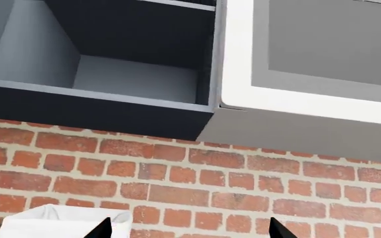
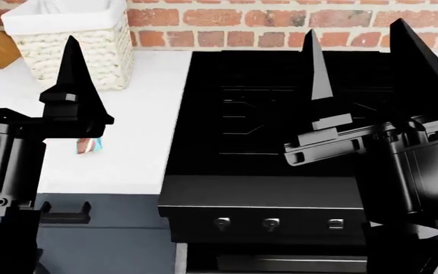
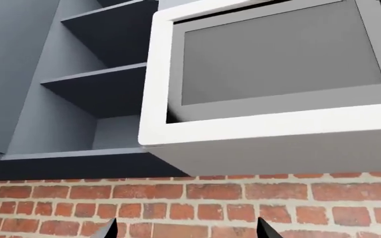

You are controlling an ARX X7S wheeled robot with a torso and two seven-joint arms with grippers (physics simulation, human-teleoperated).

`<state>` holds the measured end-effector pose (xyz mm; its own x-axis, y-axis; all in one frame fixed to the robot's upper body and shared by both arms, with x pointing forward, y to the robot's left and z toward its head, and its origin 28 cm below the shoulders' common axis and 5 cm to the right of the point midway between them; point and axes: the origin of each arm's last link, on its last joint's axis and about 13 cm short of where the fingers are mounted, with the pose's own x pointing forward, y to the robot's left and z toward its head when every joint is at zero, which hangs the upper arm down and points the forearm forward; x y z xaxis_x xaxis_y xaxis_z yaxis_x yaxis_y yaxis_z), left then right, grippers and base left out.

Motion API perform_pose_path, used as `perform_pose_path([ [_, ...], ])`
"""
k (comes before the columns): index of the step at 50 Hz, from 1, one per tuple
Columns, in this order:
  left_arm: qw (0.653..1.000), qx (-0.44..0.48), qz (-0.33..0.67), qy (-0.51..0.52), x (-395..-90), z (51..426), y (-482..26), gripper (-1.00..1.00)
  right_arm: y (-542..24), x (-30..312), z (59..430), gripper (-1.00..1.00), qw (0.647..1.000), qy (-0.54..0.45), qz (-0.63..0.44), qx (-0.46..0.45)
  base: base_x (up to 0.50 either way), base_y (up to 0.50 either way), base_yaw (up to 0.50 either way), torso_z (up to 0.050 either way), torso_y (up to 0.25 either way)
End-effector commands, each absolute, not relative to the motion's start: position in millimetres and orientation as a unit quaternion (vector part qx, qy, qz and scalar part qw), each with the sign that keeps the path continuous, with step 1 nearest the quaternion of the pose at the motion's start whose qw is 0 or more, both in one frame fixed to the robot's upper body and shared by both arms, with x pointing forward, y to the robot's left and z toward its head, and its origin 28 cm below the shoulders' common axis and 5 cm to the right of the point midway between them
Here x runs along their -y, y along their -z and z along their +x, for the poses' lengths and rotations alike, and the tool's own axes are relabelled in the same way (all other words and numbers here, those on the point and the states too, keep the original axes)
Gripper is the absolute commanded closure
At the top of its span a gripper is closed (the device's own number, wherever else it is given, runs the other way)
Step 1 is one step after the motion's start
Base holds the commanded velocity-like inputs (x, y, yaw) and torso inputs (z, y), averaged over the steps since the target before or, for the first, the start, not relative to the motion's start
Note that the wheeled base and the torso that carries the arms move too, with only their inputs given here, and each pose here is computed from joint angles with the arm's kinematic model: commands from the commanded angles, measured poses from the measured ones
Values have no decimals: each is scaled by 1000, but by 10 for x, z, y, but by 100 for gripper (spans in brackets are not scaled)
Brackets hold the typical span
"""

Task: Pick the boxed food and bar from the counter and place them in the cabinets closest to them.

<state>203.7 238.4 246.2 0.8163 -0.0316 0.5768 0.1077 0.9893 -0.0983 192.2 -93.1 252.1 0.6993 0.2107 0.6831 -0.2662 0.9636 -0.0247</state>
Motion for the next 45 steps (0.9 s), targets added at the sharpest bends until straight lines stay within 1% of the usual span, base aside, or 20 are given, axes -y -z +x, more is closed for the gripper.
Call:
perform_pose_path([
  [1, 951, 301, -64, 37, -2386, 2039, -2461, -100, -2516, 913, 1896, -100, 917, -128, 27, 377, 239, 504, 0, 0, 0],
  [16, 951, 301, -65, 37, -2386, 2035, -2463, -100, -2605, 898, 1895, -100, 915, -131, 23, 382, 263, 492, 0, 0, 0],
  [23, 951, 300, -65, 38, -2385, 2030, -2464, -100, -2570, 893, 1895, -100, 919, -127, 16, 374, 212, 499, 0, 0, 0],
  [26, 951, 300, -66, 38, -2388, 2027, -2468, -100, -2528, 903, 1903, -100, 921, -138, 34, 364, 134, 502, 0, 0, 0],
  [35, 951, 299, -66, 39, -2385, 2030, -2463, -100, -2536, 925, 1985, -100, 925, -144, 43, 350, 0, 0, 0, 0, 0],
  [45, 953, 294, -65, 43, -2371, 2056, -2443, -100, -2643, 848, 2090, -100, 959, -121, 22, 254, 0, 0, 0, 0, 0],
])
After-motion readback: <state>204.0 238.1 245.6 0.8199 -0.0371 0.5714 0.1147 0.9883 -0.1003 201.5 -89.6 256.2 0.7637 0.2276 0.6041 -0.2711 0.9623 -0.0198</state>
